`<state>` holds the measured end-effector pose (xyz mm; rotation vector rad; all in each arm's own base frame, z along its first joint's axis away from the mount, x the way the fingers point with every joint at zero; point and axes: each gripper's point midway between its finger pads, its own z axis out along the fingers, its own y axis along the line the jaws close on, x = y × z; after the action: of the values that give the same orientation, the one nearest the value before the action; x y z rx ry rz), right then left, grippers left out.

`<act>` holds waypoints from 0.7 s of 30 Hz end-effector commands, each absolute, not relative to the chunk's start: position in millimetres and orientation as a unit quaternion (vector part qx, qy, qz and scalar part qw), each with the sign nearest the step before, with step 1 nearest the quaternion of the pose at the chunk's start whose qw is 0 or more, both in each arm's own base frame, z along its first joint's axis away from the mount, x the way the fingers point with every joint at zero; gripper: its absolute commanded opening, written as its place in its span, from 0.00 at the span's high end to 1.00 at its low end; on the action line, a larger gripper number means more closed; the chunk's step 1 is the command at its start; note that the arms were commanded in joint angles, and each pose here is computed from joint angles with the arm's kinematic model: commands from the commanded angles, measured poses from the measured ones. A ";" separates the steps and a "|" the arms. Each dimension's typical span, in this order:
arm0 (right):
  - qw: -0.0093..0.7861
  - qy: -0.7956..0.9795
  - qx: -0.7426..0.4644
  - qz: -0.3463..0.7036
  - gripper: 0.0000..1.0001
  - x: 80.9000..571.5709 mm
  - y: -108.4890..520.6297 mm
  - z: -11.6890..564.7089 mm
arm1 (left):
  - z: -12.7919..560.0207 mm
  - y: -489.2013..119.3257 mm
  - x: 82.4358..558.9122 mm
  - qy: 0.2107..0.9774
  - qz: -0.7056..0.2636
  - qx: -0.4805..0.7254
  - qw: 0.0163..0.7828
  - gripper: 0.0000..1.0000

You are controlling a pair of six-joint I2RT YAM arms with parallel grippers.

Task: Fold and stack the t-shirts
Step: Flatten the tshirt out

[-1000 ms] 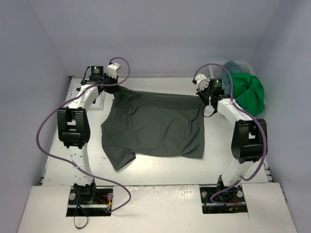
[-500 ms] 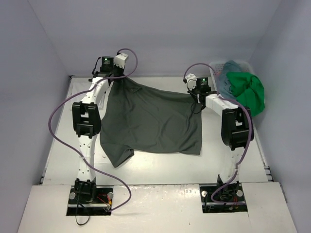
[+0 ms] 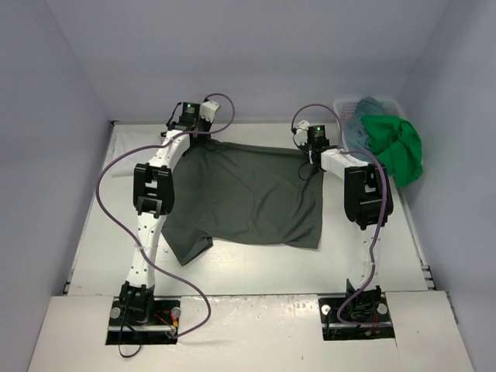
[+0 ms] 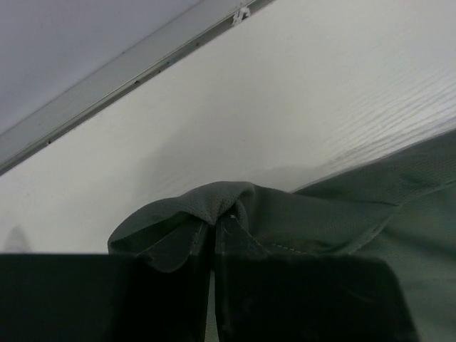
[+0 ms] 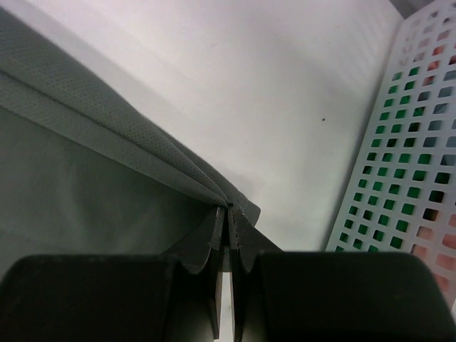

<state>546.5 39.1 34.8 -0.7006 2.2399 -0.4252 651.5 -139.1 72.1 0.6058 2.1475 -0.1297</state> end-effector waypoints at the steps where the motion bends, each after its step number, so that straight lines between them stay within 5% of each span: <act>1: 0.423 0.853 -0.227 -0.205 1.00 575.4 30.9 72.8 | 134.9 -133.4 671.9 0.831 -0.015 0.239 0.501 1.00; 21: 0.440 0.840 -0.203 -0.245 0.99 633.7 34.5 47.5 | 111.8 -125.0 673.9 0.840 0.005 0.236 0.489 1.00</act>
<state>613.2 32.8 18.7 -0.5664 2.1687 -0.5609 659.5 -126.2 73.0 0.5843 2.1447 -0.0224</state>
